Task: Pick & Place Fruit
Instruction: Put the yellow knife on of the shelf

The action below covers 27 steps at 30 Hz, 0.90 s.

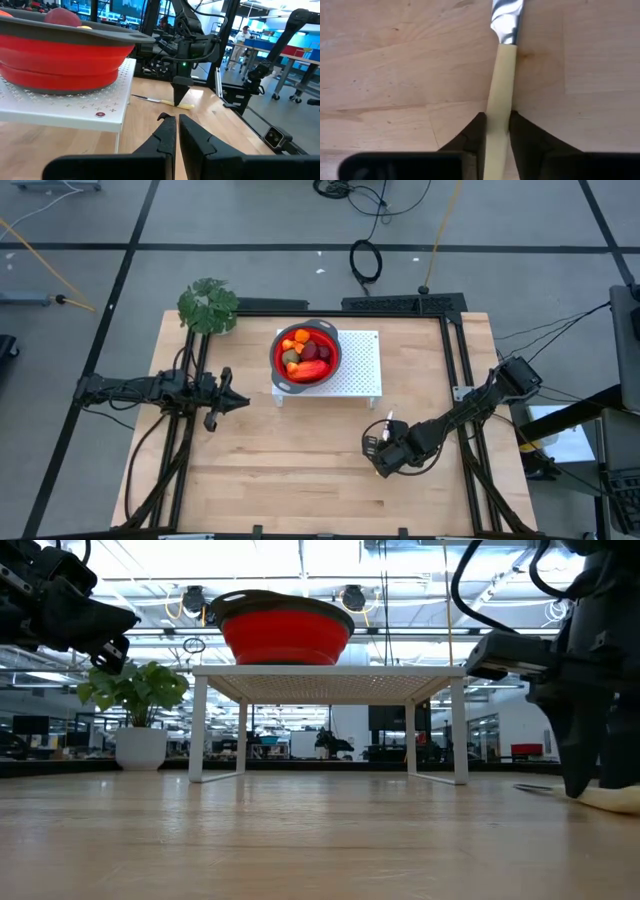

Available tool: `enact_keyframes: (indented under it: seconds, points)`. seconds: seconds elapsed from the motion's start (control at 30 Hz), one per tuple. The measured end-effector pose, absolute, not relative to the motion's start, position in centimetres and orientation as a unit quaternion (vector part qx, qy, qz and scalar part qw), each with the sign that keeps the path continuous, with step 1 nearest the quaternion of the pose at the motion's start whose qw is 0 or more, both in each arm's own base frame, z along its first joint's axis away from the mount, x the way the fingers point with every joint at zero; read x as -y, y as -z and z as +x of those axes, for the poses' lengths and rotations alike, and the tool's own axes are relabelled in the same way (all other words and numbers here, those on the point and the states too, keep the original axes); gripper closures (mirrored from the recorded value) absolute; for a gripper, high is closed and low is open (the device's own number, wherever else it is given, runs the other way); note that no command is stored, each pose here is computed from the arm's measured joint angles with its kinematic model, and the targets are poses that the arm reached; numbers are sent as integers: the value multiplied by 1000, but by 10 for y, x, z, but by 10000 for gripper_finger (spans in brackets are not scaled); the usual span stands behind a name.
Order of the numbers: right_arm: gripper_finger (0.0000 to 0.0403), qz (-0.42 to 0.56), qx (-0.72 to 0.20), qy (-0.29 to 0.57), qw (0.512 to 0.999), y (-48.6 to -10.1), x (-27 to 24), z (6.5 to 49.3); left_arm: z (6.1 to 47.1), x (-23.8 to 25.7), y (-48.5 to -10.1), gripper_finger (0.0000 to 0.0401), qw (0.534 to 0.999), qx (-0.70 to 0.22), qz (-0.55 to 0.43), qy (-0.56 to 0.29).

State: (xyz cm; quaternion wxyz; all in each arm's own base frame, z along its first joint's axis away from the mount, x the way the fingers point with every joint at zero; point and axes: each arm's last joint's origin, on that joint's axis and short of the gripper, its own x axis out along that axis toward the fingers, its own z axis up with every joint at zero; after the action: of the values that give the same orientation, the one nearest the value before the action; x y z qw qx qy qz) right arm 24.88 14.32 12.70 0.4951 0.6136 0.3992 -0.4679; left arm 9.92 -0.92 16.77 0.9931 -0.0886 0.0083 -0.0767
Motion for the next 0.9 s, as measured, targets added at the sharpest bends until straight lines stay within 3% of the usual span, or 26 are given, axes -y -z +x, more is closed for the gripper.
enact_keyframes:
  seconds: [0.13, 0.63, 0.9]
  points:
    - [354, 612, -401, 466, 498, -128, -143, 248, 99, 9, -168, 382, 993, -8, -89, 77]
    - [347, 600, -391, 499, 488, -166, -142, 212, 99, 9, -168, 382, 994, -7, -79, 77]
    - [347, 608, -395, 473, 501, -196, -132, 195, 99, 9, -168, 382, 994, -7, -80, 77]
